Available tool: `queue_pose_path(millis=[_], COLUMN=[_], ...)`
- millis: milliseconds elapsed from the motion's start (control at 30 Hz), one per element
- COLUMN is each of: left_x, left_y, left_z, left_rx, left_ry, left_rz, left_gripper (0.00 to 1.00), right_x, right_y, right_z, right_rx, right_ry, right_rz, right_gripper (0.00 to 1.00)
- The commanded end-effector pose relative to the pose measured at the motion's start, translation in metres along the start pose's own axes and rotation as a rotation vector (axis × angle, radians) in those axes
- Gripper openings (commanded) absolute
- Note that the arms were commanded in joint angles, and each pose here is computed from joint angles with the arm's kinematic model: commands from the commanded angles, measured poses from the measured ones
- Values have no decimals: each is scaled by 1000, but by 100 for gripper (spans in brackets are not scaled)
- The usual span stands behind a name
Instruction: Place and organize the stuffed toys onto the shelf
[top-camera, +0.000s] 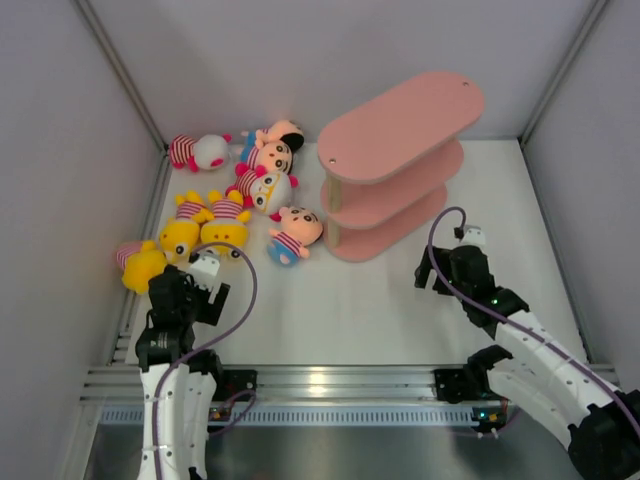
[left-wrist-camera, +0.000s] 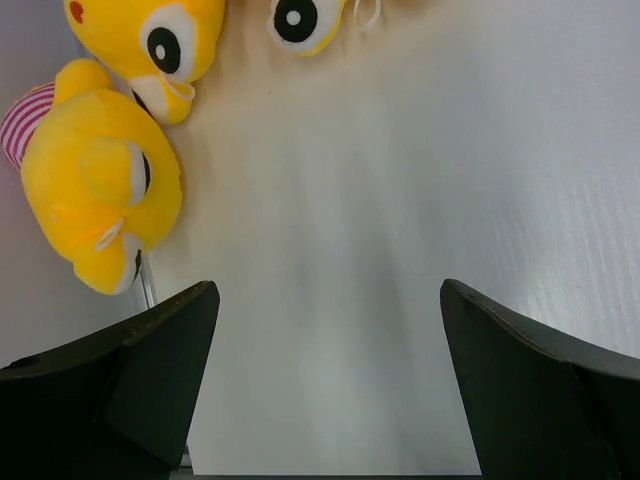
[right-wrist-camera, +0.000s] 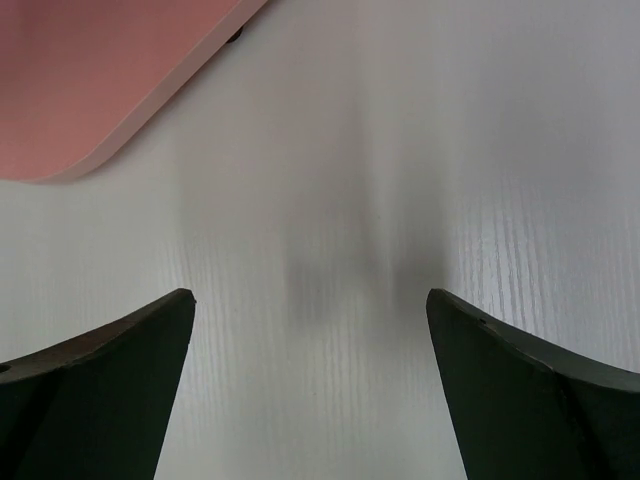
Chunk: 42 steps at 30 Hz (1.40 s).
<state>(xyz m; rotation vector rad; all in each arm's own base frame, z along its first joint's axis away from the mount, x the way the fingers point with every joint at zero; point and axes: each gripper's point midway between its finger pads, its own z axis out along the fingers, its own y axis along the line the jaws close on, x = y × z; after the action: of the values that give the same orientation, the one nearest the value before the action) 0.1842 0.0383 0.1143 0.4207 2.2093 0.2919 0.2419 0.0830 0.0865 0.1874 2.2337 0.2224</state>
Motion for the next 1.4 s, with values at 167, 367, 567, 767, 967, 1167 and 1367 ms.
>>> queue_pose_path(millis=[167, 367, 567, 767, 967, 1167, 1367], left_x=[-20, -116, -162, -215, -228, -173, -151], left_y=[-13, -38, -35, -84, -110, -133, -139], left_z=[-1, -31, 30, 95, 132, 174, 177], left_rx=[102, 442, 481, 539, 647, 682, 699], left_ry=[-78, -256, -26, -28, -61, 109, 164], left_rz=[54, 21, 2, 62, 43, 66, 60], left_gripper=[98, 93, 70, 81, 92, 93, 66], right_x=[-31, -47, -62, -63, -53, -55, -59], right_y=[23, 53, 72, 71, 74, 73, 83], right_z=[-14, -35, -65, -77, -74, -77, -87], right_rx=[-106, -291, -451, -474, -493, -488, -549], right_ry=[-61, -127, -255, -274, -233, -242, -246], right_rz=[20, -5, -1, -6, -9, -10, -26], right_gripper=[99, 99, 99, 99, 99, 99, 98])
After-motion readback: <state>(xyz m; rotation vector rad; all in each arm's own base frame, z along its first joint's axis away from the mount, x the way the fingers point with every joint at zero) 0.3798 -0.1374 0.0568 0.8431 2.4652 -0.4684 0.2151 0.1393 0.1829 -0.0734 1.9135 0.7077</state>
